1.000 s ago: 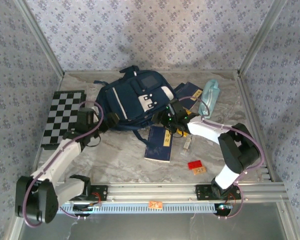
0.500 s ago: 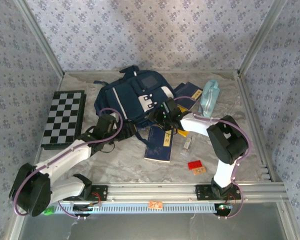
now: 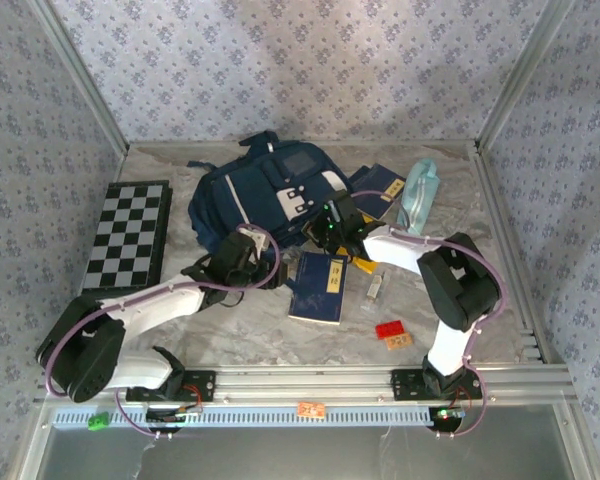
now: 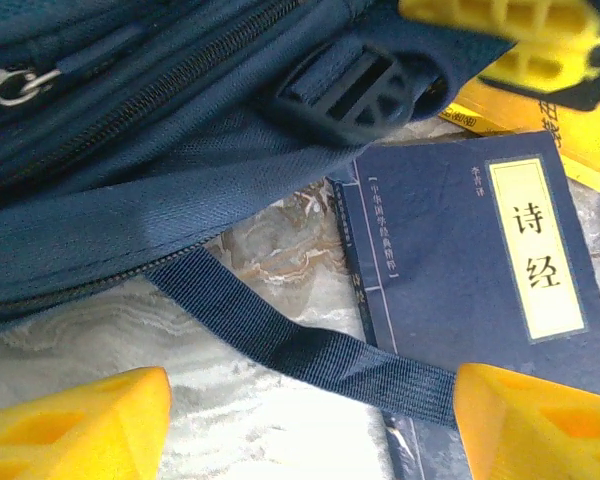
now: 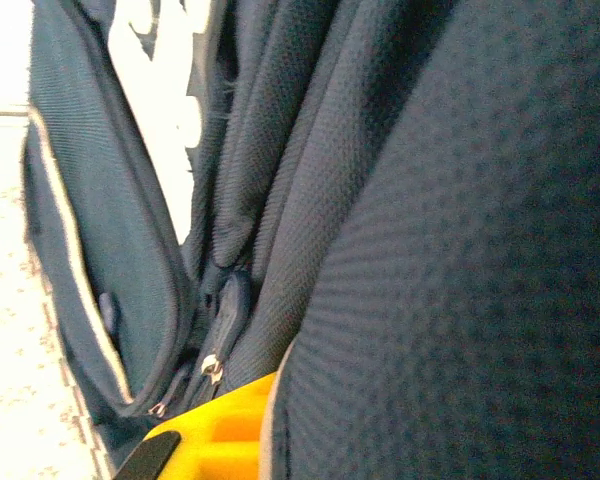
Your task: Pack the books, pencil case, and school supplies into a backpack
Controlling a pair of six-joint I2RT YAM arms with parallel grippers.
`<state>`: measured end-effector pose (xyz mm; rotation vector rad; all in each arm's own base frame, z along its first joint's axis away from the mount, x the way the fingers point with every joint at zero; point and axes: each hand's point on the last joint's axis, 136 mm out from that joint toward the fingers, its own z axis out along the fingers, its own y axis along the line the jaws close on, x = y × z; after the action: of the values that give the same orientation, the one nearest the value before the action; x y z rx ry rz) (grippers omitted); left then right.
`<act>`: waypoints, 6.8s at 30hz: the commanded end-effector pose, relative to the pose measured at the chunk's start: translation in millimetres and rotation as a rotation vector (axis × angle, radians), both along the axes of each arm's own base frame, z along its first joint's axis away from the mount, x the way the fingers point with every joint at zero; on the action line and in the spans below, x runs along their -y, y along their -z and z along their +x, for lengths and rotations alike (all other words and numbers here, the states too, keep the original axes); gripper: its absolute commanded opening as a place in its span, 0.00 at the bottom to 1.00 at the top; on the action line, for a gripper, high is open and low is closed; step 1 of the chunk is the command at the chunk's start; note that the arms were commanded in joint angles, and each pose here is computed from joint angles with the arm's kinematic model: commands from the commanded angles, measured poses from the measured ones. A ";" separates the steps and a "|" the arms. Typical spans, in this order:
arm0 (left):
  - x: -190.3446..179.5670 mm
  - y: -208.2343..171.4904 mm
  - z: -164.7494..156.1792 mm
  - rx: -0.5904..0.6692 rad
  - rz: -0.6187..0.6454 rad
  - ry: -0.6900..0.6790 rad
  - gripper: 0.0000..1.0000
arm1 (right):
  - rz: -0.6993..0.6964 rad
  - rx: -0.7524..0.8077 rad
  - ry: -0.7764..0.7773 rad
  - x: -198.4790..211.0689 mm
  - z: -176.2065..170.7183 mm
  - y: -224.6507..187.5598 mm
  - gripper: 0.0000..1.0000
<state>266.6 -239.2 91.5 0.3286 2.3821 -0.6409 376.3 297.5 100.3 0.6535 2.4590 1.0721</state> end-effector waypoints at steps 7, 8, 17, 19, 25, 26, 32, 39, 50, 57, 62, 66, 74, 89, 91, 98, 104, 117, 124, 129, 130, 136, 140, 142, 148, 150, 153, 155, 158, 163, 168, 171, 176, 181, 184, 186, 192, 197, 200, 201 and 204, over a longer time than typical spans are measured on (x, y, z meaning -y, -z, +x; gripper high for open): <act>25.4 -26.5 17.8 0.275 -0.009 0.150 0.68 | 0.111 0.149 0.016 -10.7 8.2 -91.5 0.01; 29.8 -29.7 18.3 0.303 -0.026 0.149 0.68 | 0.114 0.156 0.018 -11.4 7.8 -93.6 0.01; 31.8 -21.7 43.4 0.423 -0.003 -0.003 0.63 | 0.111 0.172 0.043 -13.8 1.9 -105.6 0.00; 28.6 -22.7 49.3 0.438 0.015 -0.033 0.62 | 0.110 0.172 0.042 -13.9 -0.3 -105.3 0.00; 25.6 -25.1 59.8 0.482 0.012 -0.057 0.57 | 0.103 0.179 0.034 -16.1 -3.6 -105.8 0.00; 27.3 -25.4 63.1 0.484 0.022 -0.058 0.56 | 0.098 0.178 0.033 -16.1 -4.3 -104.8 0.00; 33.7 -43.7 75.7 0.538 0.002 -0.072 0.46 | 0.082 0.168 0.031 -16.4 -9.2 -96.5 0.00; 41.8 -55.1 83.4 0.559 -0.019 -0.066 0.30 | 0.078 0.152 0.021 -22.5 -10.2 -87.1 0.00; 13.5 -61.6 81.5 0.528 -0.053 -0.133 0.00 | 0.054 0.168 0.028 -16.7 -10.1 -87.3 0.00; 5.6 -49.9 63.9 0.464 -0.051 -0.079 0.00 | 0.057 0.192 0.034 -13.9 -5.3 -96.6 0.00; -8.6 -33.6 57.1 0.403 -0.004 -0.072 0.00 | 0.062 0.199 0.033 -11.8 -3.2 -102.3 0.00; -28.5 -18.5 56.3 0.350 0.093 -0.114 0.00 | 0.060 0.207 0.046 -4.1 -1.0 -105.0 0.00; -66.8 -9.4 47.9 0.286 0.188 -0.219 0.00 | 0.035 0.223 0.022 8.2 12.4 -107.8 0.00; 28.0 -32.7 19.3 0.175 -0.063 -0.016 0.00 | -0.037 0.168 -0.113 8.8 68.1 -79.2 0.14; 33.9 -34.5 26.9 0.176 -0.053 -0.016 0.00 | -0.037 0.153 -0.139 10.0 70.0 -77.6 0.30; 45.2 -37.2 44.4 0.165 -0.016 -0.019 0.00 | -0.030 0.091 -0.208 25.2 11.9 -71.4 0.66; 50.0 -41.4 44.8 0.159 -0.008 0.004 0.00 | 0.062 0.053 -0.175 4.5 -27.9 -52.0 0.72; 53.4 -49.5 39.3 0.158 -0.037 0.032 0.00 | 0.038 0.036 -0.116 -33.0 7.1 -20.3 0.41; 49.4 -47.4 28.7 0.134 -0.004 0.075 0.00 | -0.002 0.080 -0.117 -17.3 15.2 -26.9 0.03; 26.3 -42.2 14.4 0.098 0.044 0.067 0.00 | -0.039 0.130 -0.126 4.2 19.9 -48.6 0.00; 21.6 -41.4 11.7 0.089 0.052 0.063 0.00 | -0.044 0.140 -0.122 9.1 22.6 -51.9 0.00; -32.2 -18.8 2.6 0.013 0.149 -0.035 0.00 | -0.029 0.157 -0.163 20.7 41.2 -75.1 0.00; -44.3 -17.2 2.9 -0.023 0.116 -0.047 0.00 | -0.027 0.135 -0.210 15.7 52.9 -75.8 0.00; -33.6 -25.9 2.7 -0.013 0.075 -0.006 0.00 | -0.043 0.132 -0.220 13.2 58.6 -73.5 0.00; -6.7 -41.0 20.1 -0.005 -0.029 0.001 0.00 | -0.062 0.119 -0.207 14.8 68.0 -70.5 0.31; -3.8 -39.2 26.2 -0.011 -0.029 -0.015 0.00 | -0.081 0.120 -0.220 15.9 60.9 -71.4 0.38; 2.6 -37.1 28.5 -0.018 -0.032 -0.004 0.00 | -0.079 0.084 -0.226 22.3 46.0 -65.8 0.51; 5.4 -39.1 29.5 -0.023 -0.037 -0.006 0.00 | -0.045 0.054 -0.214 23.2 30.7 -61.2 0.58; 11.7 -42.6 28.0 -0.023 -0.037 0.009 0.00 | -0.017 0.030 -0.231 9.0 -2.0 -58.2 0.65; 13.8 -43.6 30.0 -0.018 -0.022 0.006 0.00 | 0.025 -0.017 -0.198 -11.9 -33.7 -39.0 0.73; 22.8 -51.3 25.9 -0.015 -0.037 0.031 0.00 | 0.067 -0.044 -0.165 -33.2 -28.1 -22.0 0.77; 28.3 -56.0 21.8 -0.009 -0.044 0.047 0.00 | 0.030 -0.046 -0.181 -41.4 -23.5 -14.5 0.70; 21.9 -54.0 15.6 -0.027 -0.028 0.031 0.00 | -0.044 -0.019 -0.190 -25.8 -12.8 -10.2 0.27; 5.1 -47.0 5.1 -0.044 0.008 0.004 0.00 | -0.146 0.055 -0.209 6.5 10.0 -33.3 0.01; -13.6 -34.5 2.9 -0.071 0.057 -0.014 0.00 | -0.150 0.086 -0.199 30.3 26.1 -45.0 0.00; -22.6 -27.6 5.3 -0.091 0.052 -0.024 0.00 | -0.139 0.092 -0.218 40.5 36.5 -50.8 0.00; -31.7 -16.7 24.7 -0.117 0.053 -0.049 0.00 | -0.166 0.089 -0.239 57.8 56.1 -56.5 0.00; -6.3 -24.3 34.9 -0.130 -0.044 -0.015 0.00 | -0.169 0.077 -0.264 50.2 43.2 -57.0 0.19; 4.1 -28.9 38.9 -0.117 -0.080 -0.016 0.00 | -0.144 0.070 -0.280 41.9 24.0 -58.6 0.47; 8.1 -30.6 39.3 -0.115 -0.087 -0.012 0.00 | -0.138 0.059 -0.279 41.4 16.0 -56.9 0.53; 18.9 -36.2 37.4 -0.104 -0.086 0.017 0.00 | -0.107 0.032 -0.265 40.6 -5.4 -53.9 0.65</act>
<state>296.8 -233.1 98.0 0.2426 2.5261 -0.6829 385.7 252.4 135.3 0.2772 2.6491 0.9734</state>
